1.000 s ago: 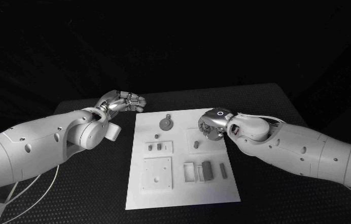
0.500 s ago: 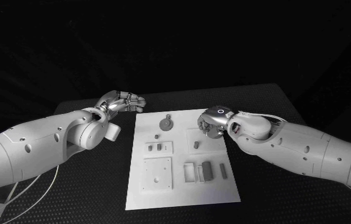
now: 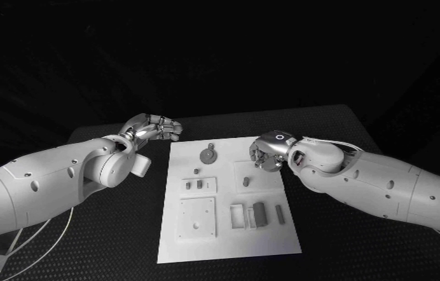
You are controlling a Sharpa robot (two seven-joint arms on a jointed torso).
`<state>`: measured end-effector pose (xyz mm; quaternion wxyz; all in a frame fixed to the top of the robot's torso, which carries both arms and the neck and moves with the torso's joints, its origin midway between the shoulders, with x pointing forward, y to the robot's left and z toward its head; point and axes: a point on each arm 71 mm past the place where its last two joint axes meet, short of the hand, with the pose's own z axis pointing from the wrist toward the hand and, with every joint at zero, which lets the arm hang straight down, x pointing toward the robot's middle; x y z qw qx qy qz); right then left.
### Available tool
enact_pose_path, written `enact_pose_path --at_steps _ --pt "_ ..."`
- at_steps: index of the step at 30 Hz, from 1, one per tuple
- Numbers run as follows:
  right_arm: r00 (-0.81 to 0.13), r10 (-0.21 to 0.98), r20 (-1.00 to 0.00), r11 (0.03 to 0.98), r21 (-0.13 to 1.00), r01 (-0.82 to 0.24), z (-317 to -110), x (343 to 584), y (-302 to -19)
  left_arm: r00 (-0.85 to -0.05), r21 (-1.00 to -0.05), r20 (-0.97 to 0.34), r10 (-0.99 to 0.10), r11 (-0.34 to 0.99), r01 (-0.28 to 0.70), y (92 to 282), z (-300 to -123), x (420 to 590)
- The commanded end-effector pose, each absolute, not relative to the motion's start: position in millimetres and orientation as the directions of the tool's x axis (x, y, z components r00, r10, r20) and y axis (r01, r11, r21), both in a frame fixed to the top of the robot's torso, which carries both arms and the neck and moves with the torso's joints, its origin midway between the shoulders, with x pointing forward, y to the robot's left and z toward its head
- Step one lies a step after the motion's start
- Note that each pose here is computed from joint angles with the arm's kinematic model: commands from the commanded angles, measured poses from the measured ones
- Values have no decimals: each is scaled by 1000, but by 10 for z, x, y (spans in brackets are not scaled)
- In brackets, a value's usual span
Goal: Assemble the parts on the task board
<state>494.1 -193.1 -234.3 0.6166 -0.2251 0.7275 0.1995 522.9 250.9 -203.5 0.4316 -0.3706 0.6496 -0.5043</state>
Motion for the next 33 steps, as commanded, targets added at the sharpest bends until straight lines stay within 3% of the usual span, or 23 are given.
enact_pose_path --at_steps 1,15,33 --pt "-141 -26 -990 821 59 -567 -2314 4952 -1960 -365 -977 -176 -914 206 -46 2490 -2029 5225" --pt "-156 -94 -983 831 9 -556 -2400 5005 -2012 -366 -978 -175 -914 206 -46 2494 -2028 5223" --pt "-124 -83 -989 812 5 -584 -2512 4951 -1872 -366 -977 -175 -914 206 -46 2491 -2030 5227"
